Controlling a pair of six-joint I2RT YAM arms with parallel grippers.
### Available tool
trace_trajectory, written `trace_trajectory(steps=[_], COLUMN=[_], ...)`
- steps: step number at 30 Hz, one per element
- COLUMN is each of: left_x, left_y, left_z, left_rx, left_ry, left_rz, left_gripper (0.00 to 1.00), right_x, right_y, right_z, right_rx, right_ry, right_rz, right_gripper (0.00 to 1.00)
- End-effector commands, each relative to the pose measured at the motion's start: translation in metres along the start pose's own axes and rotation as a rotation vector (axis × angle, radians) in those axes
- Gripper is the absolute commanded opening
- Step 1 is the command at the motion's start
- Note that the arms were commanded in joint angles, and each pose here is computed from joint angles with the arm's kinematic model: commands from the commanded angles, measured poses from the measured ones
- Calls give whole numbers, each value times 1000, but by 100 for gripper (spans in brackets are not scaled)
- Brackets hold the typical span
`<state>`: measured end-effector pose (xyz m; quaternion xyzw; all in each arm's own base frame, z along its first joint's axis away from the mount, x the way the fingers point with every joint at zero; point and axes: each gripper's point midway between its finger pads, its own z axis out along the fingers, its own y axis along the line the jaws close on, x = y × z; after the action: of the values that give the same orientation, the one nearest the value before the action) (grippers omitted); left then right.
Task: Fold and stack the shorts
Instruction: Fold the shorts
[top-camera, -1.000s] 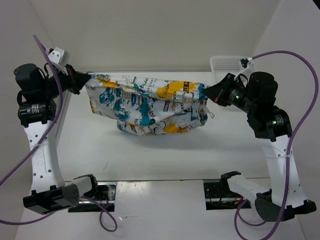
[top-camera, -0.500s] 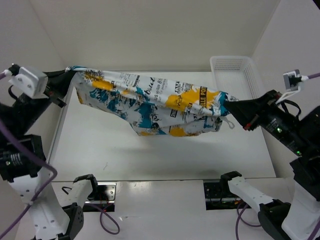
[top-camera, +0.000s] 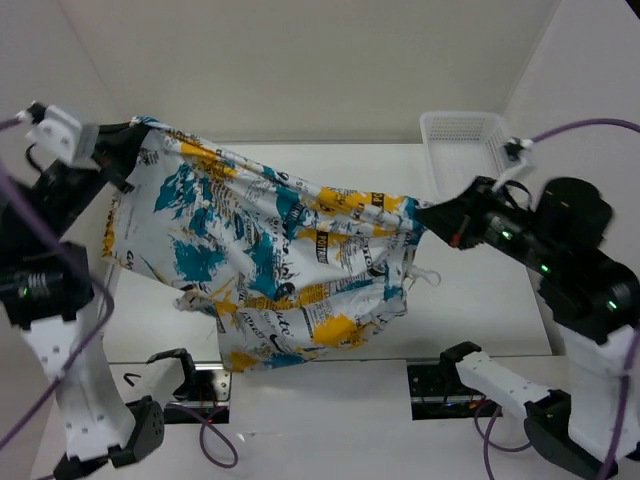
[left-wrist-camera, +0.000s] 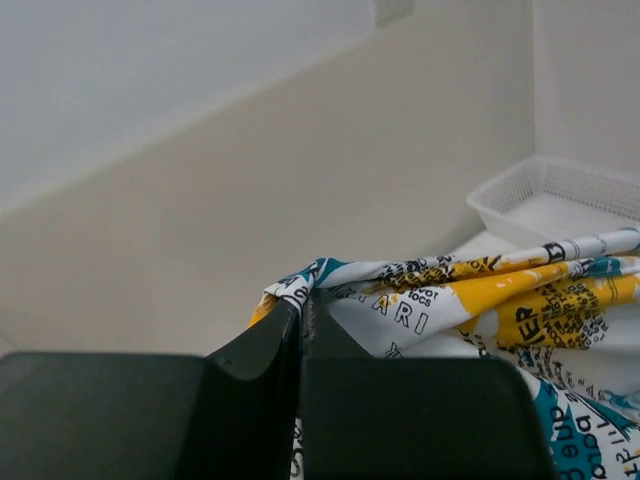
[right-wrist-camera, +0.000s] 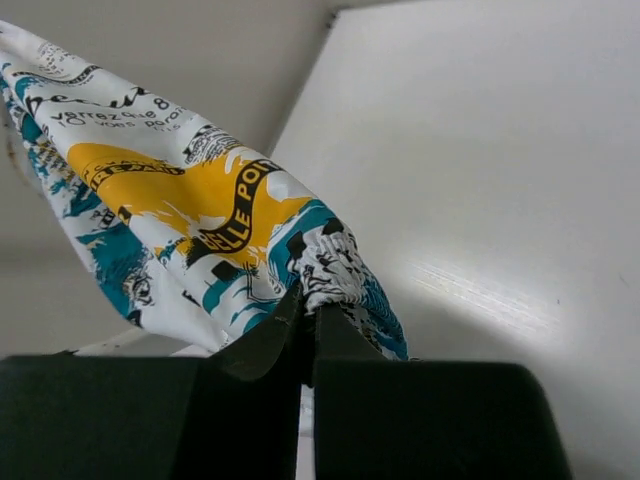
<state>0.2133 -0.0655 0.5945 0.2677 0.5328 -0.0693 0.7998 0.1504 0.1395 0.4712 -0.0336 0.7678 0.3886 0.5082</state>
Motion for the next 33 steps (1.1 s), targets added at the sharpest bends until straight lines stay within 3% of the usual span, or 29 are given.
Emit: trace_trajectory(steps=[1, 5, 8, 9, 15, 22, 28, 31, 33], left_x=[109, 197, 267, 308, 386, 403, 378, 339, 347], left_y=[38, 49, 60, 62, 74, 81, 49, 25, 3], left_z=[43, 71, 87, 91, 109, 128, 109, 81, 59], left_rx=[-9, 22, 21, 18, 15, 44, 86, 95, 106], left_ry=[172, 293, 391, 460, 537, 535, 531, 532, 566], left_rz=[-166, -292, -382, -443, -510, -521, -533, -540, -578], left_gripper=[0, 0, 0, 0, 0, 0, 0, 0, 0], right_x=[3, 58, 67, 65, 83, 64, 67, 75, 79], right_y=[-39, -105, -156, -169, -244, -269, -254, -248, -246], right_z=[78, 155, 203, 217, 299, 358, 347, 329, 320], right_rx=[92, 191, 259, 267, 329, 336, 313, 322, 325], right_ry=[34, 193, 191, 176, 259, 285, 289, 305, 310], right_rz=[90, 121, 140, 143, 170, 188, 207, 214, 216], right_gripper=[0, 0, 0, 0, 0, 0, 0, 0, 0])
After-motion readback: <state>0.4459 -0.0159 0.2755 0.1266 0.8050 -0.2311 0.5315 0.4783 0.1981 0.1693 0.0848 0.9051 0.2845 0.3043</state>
